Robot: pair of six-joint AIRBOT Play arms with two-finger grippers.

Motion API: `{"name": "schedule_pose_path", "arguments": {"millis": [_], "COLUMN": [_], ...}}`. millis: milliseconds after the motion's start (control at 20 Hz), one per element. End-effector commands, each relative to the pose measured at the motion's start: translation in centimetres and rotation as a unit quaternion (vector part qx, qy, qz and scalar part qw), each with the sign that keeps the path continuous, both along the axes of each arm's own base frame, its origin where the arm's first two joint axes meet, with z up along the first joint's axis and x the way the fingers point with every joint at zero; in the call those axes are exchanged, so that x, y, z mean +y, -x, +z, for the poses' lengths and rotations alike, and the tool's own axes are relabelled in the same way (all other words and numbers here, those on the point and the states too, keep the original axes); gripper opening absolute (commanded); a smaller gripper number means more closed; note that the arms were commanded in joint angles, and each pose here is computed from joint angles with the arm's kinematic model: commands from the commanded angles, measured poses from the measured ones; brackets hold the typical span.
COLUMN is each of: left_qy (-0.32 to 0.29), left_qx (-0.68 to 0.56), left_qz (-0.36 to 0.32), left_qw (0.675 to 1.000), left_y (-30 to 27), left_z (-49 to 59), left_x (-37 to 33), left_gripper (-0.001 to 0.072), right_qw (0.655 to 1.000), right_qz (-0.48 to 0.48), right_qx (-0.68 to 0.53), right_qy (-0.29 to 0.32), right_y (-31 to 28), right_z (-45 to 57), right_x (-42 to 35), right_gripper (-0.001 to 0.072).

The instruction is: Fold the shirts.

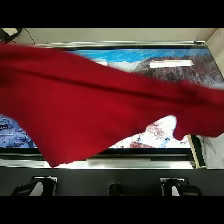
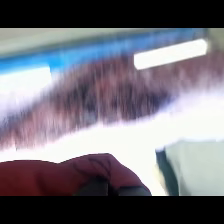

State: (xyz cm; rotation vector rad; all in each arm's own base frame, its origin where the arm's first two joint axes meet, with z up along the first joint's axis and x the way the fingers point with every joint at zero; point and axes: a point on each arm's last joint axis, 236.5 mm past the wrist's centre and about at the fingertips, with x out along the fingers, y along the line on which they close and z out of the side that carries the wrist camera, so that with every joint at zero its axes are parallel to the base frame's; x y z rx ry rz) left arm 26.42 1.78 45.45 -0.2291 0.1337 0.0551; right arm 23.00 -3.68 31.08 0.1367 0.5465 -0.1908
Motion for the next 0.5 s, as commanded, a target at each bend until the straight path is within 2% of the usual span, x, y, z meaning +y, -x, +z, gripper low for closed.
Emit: {"name": "schedule_pose_path", "arguments": {"millis": [0, 200, 450], "left_qy": [-0.001, 0.046, 0.090], "left_qx": [0.174, 0.305, 0.337], "left_qz": [-0.029, -0.095, -0.078], "left_qw": [0.984, 0.946, 0.934], "left_y": [-2.2, -4.3, -11.5], "left_z": [-12.1, -25.7, -32.4], "left_x": [0.1, -1.9, 0.2], "left_gripper": [0.0025, 0.0024, 0.0024], "right_qw": [0.979, 0.959, 0.969], "right_qz": [0.026, 0.038, 0.025], "right_qx": [0.198, 0.276, 0.235], "right_qy": [-0.035, -0.060, -0.069], "right_y": [3.5, 3.8, -5.6], "right_z": [-11.6, -20.3, -23.8], "right_x": [1.8, 2.8, 1.9], "right_gripper": [0.0036, 0.0036, 0.0037]}}
